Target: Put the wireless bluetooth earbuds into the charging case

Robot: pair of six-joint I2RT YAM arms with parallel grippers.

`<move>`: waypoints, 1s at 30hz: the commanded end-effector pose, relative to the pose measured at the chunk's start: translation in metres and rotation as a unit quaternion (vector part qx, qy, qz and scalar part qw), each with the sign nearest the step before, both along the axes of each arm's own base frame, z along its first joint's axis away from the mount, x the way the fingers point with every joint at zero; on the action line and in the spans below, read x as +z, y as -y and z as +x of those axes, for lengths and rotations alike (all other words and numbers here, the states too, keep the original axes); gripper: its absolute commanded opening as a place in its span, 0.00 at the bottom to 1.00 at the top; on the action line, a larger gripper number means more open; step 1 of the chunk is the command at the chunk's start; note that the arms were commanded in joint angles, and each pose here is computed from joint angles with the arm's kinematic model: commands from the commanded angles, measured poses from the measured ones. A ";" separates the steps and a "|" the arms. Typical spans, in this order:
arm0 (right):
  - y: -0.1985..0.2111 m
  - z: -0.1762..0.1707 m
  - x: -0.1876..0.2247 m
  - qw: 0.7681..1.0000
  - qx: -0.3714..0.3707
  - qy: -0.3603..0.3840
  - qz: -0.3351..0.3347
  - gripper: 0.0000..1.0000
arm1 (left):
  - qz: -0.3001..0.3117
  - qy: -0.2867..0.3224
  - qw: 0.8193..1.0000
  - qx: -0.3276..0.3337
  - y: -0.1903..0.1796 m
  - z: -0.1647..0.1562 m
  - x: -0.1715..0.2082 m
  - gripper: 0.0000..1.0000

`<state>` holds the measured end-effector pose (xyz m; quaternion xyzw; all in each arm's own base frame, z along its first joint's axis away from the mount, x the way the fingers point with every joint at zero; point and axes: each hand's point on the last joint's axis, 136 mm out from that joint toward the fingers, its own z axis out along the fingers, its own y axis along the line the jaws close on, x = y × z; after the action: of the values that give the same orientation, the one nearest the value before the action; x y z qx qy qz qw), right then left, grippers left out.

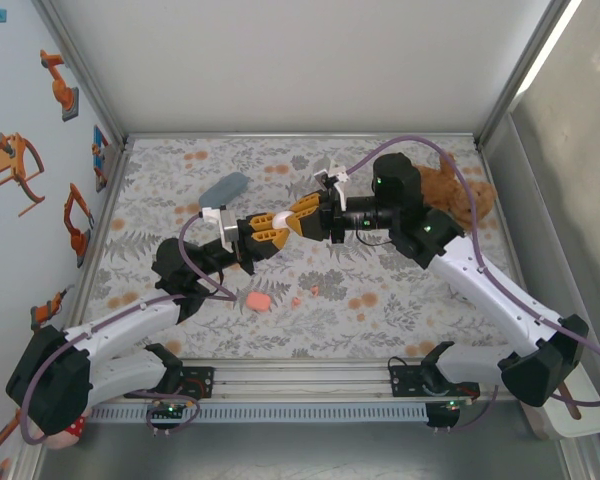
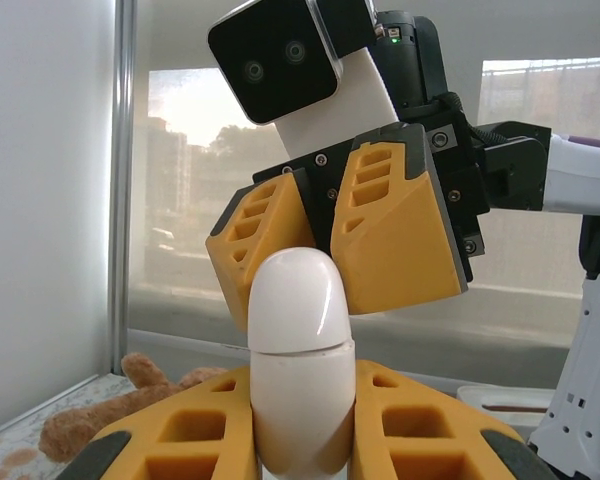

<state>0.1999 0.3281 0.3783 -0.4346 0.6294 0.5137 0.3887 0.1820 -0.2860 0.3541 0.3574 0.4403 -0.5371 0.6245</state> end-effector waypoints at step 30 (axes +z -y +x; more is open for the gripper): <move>0.002 -0.009 -0.002 0.998 0.009 0.056 0.001 0.26 | -0.023 -0.019 0.999 0.038 -0.009 0.009 0.024 0.15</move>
<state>0.2023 0.3266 0.3690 -0.4581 0.6210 0.4824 0.4144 0.1880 -0.2818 0.3565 0.3297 0.4687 -0.5312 0.6240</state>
